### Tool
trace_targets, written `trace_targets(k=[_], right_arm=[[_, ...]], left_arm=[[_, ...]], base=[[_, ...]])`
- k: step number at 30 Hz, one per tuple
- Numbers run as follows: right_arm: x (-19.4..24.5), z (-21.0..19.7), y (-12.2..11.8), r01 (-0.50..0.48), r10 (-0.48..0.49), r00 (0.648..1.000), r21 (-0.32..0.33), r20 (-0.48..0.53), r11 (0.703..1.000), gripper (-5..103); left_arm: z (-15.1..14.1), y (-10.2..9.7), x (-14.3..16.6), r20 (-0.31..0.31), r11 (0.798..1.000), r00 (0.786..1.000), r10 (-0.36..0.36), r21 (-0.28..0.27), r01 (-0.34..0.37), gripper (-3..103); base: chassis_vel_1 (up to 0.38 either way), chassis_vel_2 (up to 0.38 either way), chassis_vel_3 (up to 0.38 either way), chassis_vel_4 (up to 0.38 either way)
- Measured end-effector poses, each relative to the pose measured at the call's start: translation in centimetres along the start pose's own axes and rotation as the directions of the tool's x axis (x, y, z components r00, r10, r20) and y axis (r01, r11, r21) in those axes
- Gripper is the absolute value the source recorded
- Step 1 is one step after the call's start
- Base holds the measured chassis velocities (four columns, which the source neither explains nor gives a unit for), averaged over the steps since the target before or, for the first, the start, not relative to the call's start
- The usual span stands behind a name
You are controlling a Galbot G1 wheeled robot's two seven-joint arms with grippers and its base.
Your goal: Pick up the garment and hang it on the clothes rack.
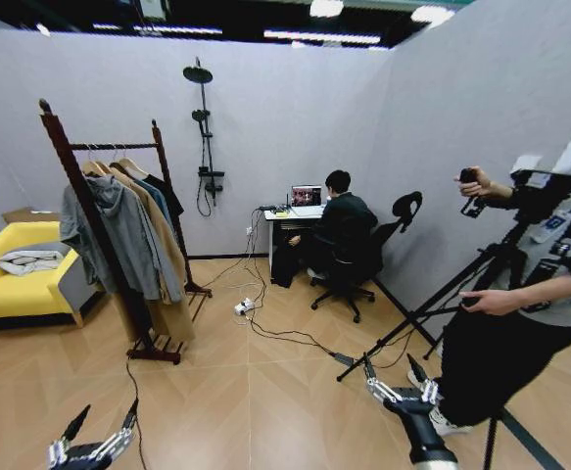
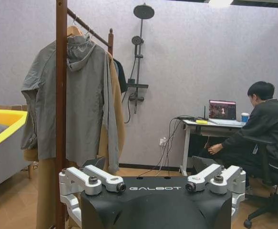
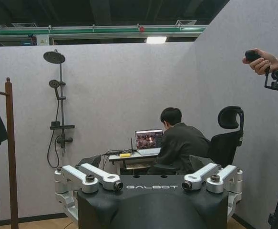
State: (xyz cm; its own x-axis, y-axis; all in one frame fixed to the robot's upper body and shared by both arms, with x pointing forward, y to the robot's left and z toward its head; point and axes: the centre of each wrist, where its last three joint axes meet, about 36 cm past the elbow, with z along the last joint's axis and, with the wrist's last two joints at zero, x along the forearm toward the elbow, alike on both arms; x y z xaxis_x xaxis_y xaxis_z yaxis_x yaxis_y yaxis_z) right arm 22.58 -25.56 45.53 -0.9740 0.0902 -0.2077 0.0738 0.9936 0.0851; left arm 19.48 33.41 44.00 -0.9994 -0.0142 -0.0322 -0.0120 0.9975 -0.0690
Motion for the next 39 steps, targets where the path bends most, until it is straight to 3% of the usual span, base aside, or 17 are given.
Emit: trace_targets(k=[14,39], right_arm=[[-0.82,-0.31,-0.18,-0.005,0.004,1.000,0.005,0.023,1.000,100],[-0.49,-0.49,-0.05,0.029,-0.031,0.999,-0.060,-0.034,0.998,100]], left_arm=[[0.00,0.00,0.00,0.000,1.000,1.000,0.000,0.000,0.000,100],[0.00,0.00,0.00,0.000,1.000,1.000,0.000,0.000,0.000,100]], base=[[0.000,0.000,0.000,0.000],[0.000,0.000,0.000,0.000]])
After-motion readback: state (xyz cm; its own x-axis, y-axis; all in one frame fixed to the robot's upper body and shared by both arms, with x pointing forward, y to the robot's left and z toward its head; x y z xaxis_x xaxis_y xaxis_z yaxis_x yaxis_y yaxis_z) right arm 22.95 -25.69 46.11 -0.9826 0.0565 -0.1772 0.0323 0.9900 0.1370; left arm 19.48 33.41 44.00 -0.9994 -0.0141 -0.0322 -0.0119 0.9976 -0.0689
